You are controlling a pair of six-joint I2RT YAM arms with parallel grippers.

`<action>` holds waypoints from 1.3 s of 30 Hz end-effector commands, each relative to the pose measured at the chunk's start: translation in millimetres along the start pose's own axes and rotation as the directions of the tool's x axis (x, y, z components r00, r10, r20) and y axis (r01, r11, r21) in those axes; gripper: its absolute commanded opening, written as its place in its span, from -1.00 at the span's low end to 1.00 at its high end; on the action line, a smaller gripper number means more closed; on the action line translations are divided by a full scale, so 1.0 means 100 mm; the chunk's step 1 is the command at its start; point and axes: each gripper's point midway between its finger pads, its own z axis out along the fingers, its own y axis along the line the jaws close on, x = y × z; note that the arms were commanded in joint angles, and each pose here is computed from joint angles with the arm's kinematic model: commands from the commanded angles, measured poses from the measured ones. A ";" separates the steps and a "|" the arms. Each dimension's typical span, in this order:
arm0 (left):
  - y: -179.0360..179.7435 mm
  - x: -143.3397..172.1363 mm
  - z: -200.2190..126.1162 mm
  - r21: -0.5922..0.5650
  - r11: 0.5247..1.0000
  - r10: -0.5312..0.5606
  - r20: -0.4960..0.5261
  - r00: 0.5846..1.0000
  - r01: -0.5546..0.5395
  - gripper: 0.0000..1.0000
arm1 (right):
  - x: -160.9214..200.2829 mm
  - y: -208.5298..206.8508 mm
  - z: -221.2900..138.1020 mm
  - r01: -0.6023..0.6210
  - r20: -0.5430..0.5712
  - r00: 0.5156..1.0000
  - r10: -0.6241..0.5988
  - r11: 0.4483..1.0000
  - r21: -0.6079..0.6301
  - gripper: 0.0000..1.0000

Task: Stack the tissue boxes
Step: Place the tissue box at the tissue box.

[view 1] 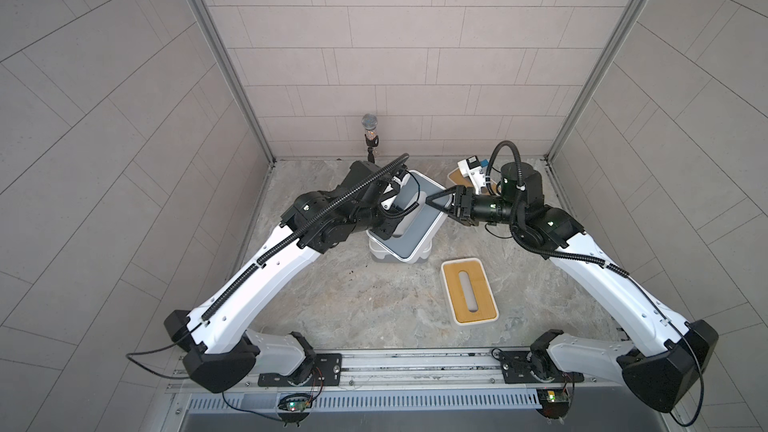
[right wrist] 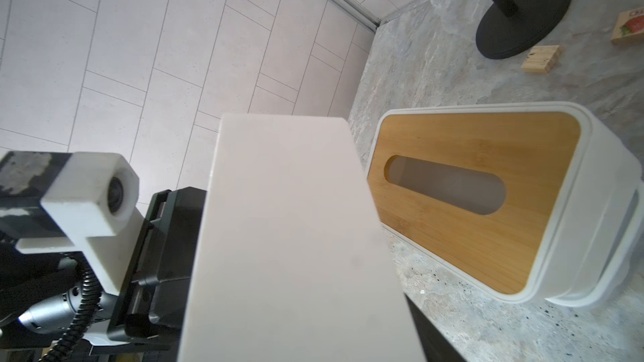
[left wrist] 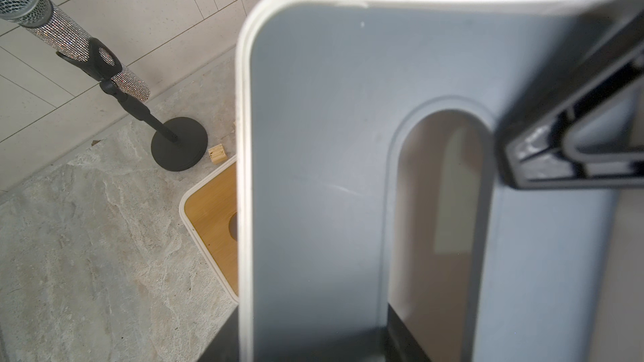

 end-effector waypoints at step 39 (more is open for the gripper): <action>0.72 0.00 -0.89 -0.146 0.835 -0.438 0.406 0.802 0.530 0.95 | -0.53 0.01 -0.04 -0.067 0.412 0.907 0.091 0.995 -0.073 -0.26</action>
